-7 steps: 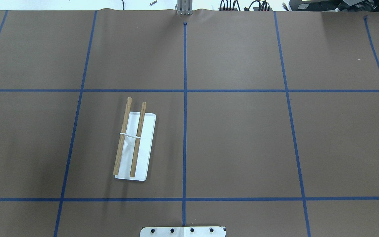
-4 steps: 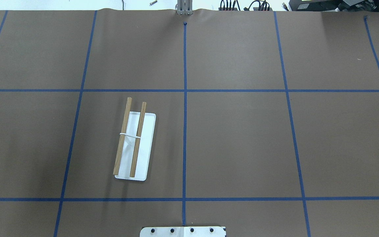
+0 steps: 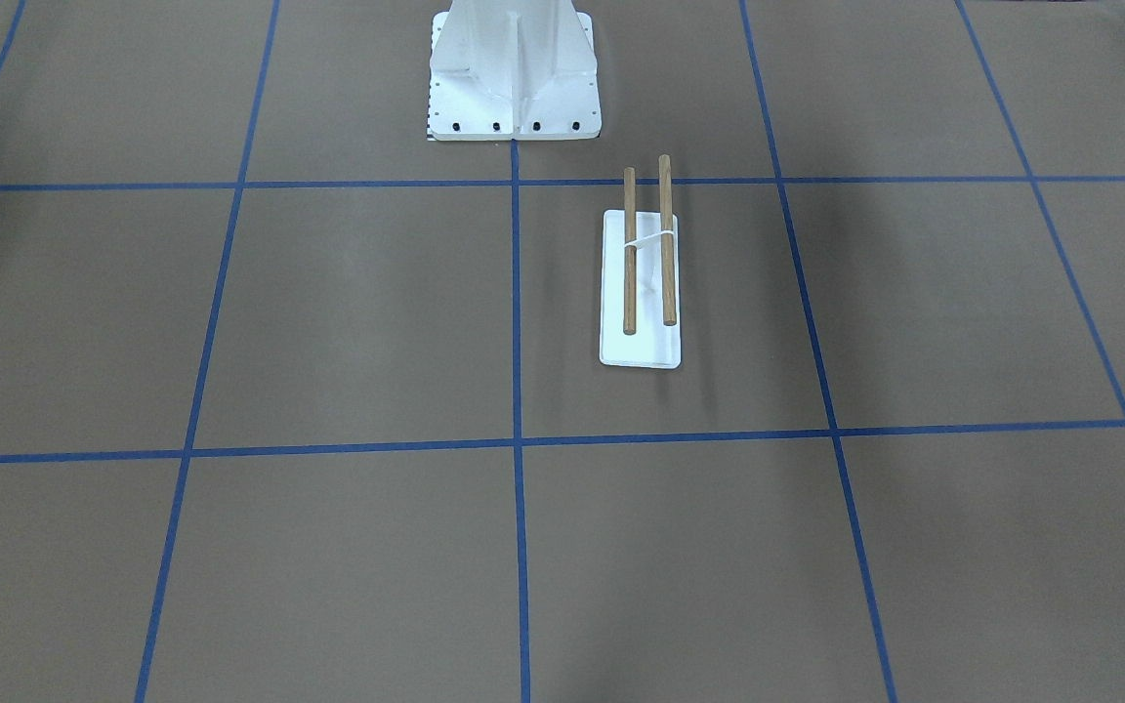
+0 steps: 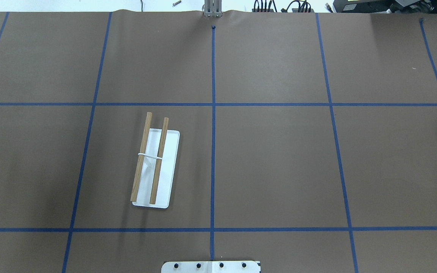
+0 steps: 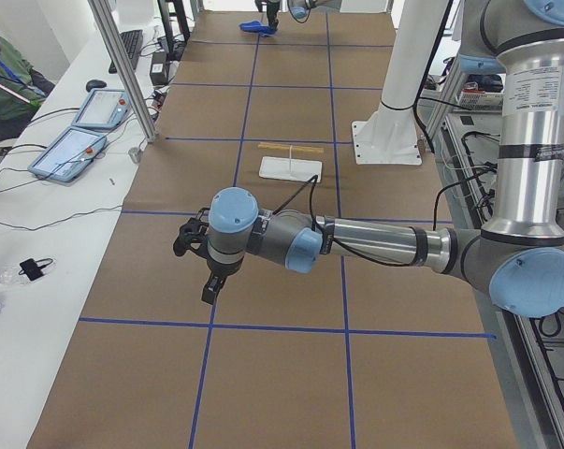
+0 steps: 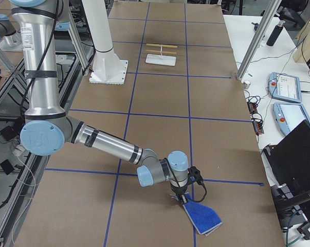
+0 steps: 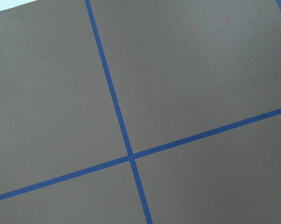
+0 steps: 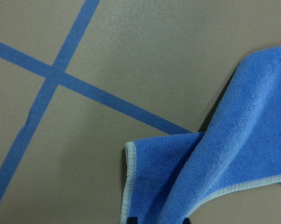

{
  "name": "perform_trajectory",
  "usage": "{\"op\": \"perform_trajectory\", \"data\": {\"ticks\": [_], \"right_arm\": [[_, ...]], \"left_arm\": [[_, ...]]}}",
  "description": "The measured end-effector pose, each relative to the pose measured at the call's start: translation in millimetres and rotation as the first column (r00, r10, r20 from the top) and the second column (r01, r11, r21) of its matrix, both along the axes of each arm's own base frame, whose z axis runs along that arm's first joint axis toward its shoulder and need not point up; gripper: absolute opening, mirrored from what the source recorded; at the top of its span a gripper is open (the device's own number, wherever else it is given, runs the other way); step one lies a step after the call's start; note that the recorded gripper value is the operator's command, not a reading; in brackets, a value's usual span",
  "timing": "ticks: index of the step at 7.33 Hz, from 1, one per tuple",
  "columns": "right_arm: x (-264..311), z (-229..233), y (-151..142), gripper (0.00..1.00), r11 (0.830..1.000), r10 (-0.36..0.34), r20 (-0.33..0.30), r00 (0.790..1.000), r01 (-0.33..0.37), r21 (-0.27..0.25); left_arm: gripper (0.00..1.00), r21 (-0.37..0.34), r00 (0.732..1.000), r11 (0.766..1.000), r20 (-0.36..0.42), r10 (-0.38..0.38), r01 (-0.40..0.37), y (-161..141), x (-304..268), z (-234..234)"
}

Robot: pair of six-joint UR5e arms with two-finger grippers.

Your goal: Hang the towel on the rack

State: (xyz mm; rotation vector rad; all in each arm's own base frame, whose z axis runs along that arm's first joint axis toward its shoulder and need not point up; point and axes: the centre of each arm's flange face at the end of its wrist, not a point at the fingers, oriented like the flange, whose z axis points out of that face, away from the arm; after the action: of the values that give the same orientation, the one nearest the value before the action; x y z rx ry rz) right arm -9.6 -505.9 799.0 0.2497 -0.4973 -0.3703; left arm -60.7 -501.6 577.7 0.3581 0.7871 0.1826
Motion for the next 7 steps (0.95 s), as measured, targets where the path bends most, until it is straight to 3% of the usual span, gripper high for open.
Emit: {"op": "perform_trajectory", "data": {"ticks": [2, 4, 6, 7], "right_arm": [[-0.2, -3.2, -3.2, 0.0, 1.0, -0.01, -0.004, 1.0, 0.01, 0.012], [8.0, -20.9, -17.1, 0.0, 1.0, 0.012, 0.057, 0.998, -0.012, -0.001], [28.3, -80.5, -44.2, 0.0, 0.999, 0.05, 0.164, 0.985, -0.046, -0.024], [33.2, -123.3, -52.9, 0.0, 0.998, 0.059, 0.184, 0.981, -0.055, -0.027]], "left_arm": [[0.98, 0.0, 1.0, 1.0, 0.0, 0.0, 0.0, 0.0, 0.0, -0.1], [0.98, 0.001, 1.0, 1.0, 0.0, 0.0, 0.0, -0.2, 0.0, -0.8], [0.98, 0.011, 1.0, 1.0, -0.008, 0.004, -0.004, 1.7, 0.9, -0.7], [0.98, 0.046, 1.0, 0.999, -0.017, 0.011, -0.01, 2.2, 1.8, -2.5]]}}
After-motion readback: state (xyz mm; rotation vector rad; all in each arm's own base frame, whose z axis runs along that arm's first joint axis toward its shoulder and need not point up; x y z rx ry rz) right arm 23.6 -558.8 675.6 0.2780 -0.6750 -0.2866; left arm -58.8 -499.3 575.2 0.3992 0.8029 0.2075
